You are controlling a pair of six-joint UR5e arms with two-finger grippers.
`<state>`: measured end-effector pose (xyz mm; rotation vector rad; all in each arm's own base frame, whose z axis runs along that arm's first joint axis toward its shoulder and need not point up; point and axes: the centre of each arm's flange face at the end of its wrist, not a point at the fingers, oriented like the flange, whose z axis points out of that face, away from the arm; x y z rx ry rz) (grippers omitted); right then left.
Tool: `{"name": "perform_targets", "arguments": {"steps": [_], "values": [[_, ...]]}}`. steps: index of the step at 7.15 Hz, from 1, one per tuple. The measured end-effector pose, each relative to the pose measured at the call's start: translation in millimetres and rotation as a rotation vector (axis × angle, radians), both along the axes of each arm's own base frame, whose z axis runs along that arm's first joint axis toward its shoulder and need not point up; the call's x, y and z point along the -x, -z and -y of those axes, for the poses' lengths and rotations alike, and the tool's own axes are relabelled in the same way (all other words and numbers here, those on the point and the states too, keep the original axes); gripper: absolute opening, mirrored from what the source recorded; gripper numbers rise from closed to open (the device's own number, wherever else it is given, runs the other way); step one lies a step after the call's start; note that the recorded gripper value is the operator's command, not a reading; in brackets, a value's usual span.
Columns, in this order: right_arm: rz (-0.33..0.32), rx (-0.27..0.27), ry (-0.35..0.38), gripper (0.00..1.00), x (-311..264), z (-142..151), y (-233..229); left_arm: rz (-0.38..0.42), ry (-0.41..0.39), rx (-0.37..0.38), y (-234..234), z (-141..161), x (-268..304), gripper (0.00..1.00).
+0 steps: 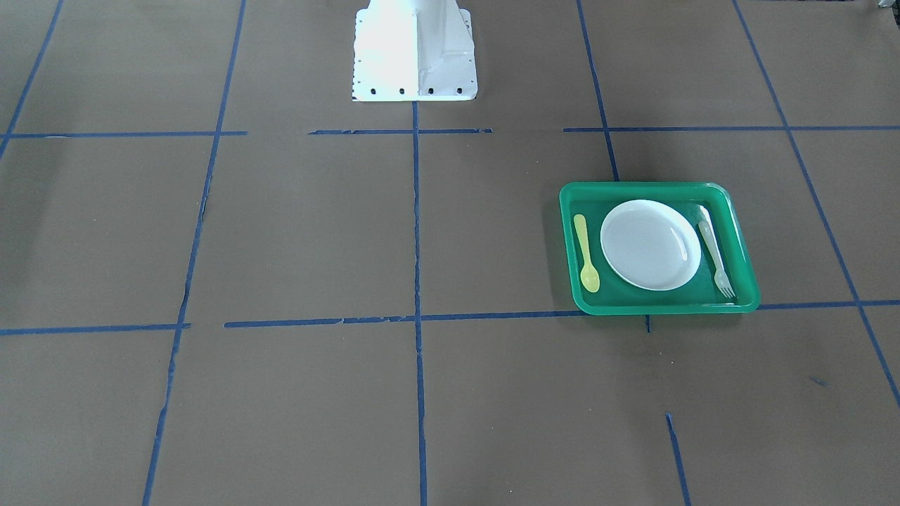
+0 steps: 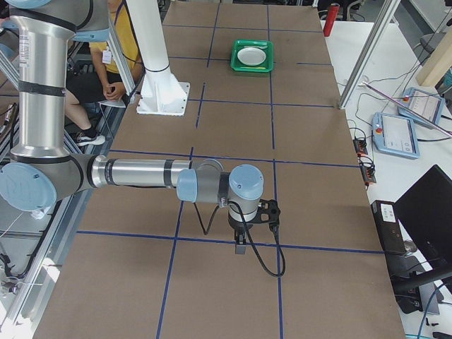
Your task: Place fork
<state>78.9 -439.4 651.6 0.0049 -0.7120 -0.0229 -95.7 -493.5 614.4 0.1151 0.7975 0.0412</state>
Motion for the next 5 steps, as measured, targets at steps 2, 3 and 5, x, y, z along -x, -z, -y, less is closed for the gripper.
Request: {"name": "perform_targets", "arguments": {"steps": [2, 3, 5], "values": [[0.000, 0.000, 0.000, 1.00, 0.0, 0.0, 0.0, 0.000, -0.003, 0.015, -8.6, -1.2, -0.2, 1.00], [0.000, 0.000, 0.000, 1.00, 0.0, 0.0, 0.0, 0.000, -0.003, 0.020, -10.6, -1.5, -0.2, 1.00], [0.000, 0.000, 0.000, 1.00, 0.0, 0.0, 0.0, 0.001, -0.003, 0.022, -11.4, -2.2, -0.2, 1.00]]}}
